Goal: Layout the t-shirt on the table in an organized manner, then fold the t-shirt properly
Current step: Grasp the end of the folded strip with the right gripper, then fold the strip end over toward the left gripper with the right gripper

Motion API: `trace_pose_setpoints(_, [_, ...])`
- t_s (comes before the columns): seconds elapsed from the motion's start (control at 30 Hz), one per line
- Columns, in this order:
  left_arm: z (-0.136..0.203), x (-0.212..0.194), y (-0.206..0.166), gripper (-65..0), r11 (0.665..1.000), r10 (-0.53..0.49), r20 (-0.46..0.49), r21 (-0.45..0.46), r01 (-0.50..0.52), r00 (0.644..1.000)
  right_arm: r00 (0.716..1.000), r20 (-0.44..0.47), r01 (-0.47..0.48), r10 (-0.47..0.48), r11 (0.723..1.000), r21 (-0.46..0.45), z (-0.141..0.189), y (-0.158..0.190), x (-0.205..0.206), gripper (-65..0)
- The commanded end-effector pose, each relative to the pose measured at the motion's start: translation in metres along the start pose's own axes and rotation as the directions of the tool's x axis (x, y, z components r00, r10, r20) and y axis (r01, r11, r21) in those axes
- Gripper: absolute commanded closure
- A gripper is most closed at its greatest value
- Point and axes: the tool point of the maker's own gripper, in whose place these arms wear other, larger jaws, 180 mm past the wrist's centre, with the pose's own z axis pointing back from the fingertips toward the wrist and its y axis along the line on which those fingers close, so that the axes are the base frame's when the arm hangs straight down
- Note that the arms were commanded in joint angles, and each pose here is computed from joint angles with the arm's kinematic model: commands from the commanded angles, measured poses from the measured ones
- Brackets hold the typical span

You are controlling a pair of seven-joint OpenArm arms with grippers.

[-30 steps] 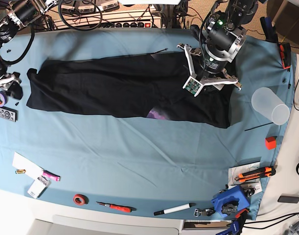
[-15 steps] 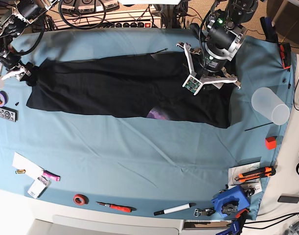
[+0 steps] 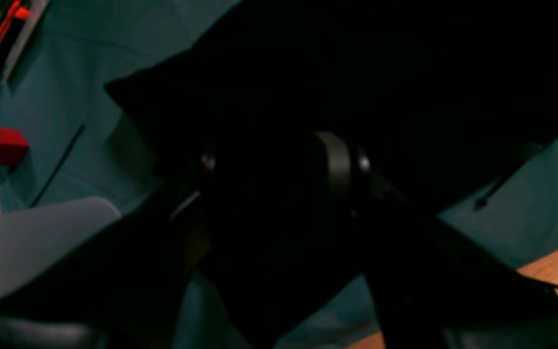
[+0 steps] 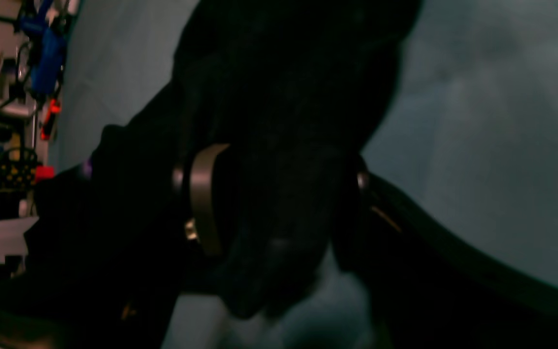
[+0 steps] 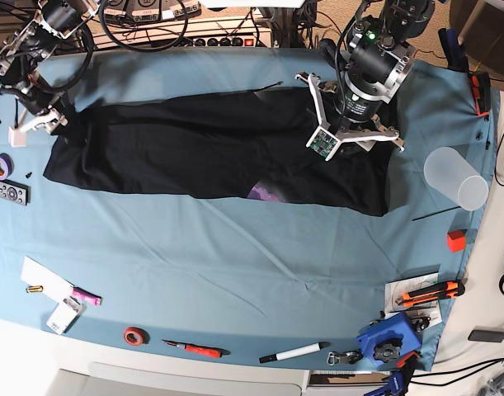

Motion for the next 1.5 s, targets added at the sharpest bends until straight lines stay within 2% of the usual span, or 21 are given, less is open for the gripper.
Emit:
trace_pose_setpoints(0.0, [0.003, 0.009, 0.004, -26.2, 1.000, -0.003, 0.042, 0.013, 0.003, 0.999, 0.999, -0.027, -0.046, 0.046, 0.999, -0.012, -0.003, 0.002, 0.004, -30.9])
trace_pose_setpoints(0.17, [0.003, 0.009, 0.004, -26.2, 1.000, -0.004, 0.037, 0.013, 0.003, 0.999, 0.991, -0.079, -0.114, 0.109, 0.992, -0.058, -0.023, 0.003, -0.003, -30.1])
trace_pose_setpoints(0.23, [0.003, 0.008, 0.004, -26.1, 1.000, -0.003, 0.037, 0.013, 0.003, 0.999, 0.990, -0.083, -0.118, 0.113, 0.991, -0.058, -0.022, 0.003, -0.002, -21.9])
trace_pose_setpoints(0.33, [0.003, 0.008, 0.004, -26.0, 1.000, -0.003, 0.037, 0.013, 0.003, 0.999, 0.991, -0.058, -0.127, 0.123, 0.989, -0.075, -0.016, 0.002, 0.009, -1.6])
trace_pose_setpoints(0.47, [0.003, 0.009, 0.004, -25.6, 1.000, -0.003, 0.038, 0.014, 0.002, 0.999, 0.983, 0.042, -0.168, 0.176, 0.973, -0.157, 0.006, -0.007, 0.047, 0.0])
trace_pose_setpoints(0.6, [0.003, 0.009, 0.006, -15.7, 0.999, 0.021, 0.038, 0.026, -0.022, 0.999, 0.958, 0.103, -0.231, 0.267, 0.934, -0.274, 0.033, -0.016, 0.092, 0.0])
trace_pose_setpoints(0.73, [0.004, 0.007, 0.020, 0.0, 0.993, 0.053, 0.032, 0.103, -0.056, 0.998, 0.919, 0.071, -0.339, 0.387, 0.870, -0.358, 0.050, -0.008, 0.115, 0.0])
trace_pose_setpoints(0.87, [0.008, 0.000, 0.042, 0.0, 0.973, 0.060, 0.006, 0.224, -0.060, 0.998, 0.867, 0.000, -0.462, 0.499, 0.802, -0.380, 0.049, 0.017, 0.115, 0.0])
trace_pose_setpoints(1.0, [0.012, -0.006, 0.052, 0.0, 0.956, 0.040, -0.025, 0.290, -0.031, 0.999, 0.796, -0.074, -0.590, 0.600, 0.744, -0.312, 0.028, 0.055, 0.094, 0.0])
trace_pose_setpoints(1.13, [0.013, -0.011, 0.050, 0.0, 0.956, 0.039, -0.041, 0.291, -0.025, 0.998, 0.694, -0.173, -0.719, 0.698, 0.660, -0.219, 0.002, 0.090, 0.059, 0.0])
trace_pose_setpoints(1.23, [0.013, -0.013, 0.050, 0.0, 0.957, 0.039, -0.045, 0.290, -0.024, 0.998, 0.617, -0.212, -0.787, 0.758, 0.596, -0.161, -0.008, 0.115, 0.038, 0.0])
trace_pose_setpoints(1.37, [0.013, -0.013, 0.050, 0.0, 0.957, 0.039, -0.044, 0.290, -0.025, 0.998, 0.553, -0.233, -0.832, 0.799, 0.543, -0.115, -0.016, 0.140, 0.018, 0.0])
trace_pose_setpoints(1.47, [0.013, -0.013, 0.050, 0.0, 0.957, 0.039, -0.044, 0.289, -0.025, 0.998, 0.509, -0.282, -0.857, 0.813, 0.508, -0.083, -0.028, 0.144, 0.002, 0.0])
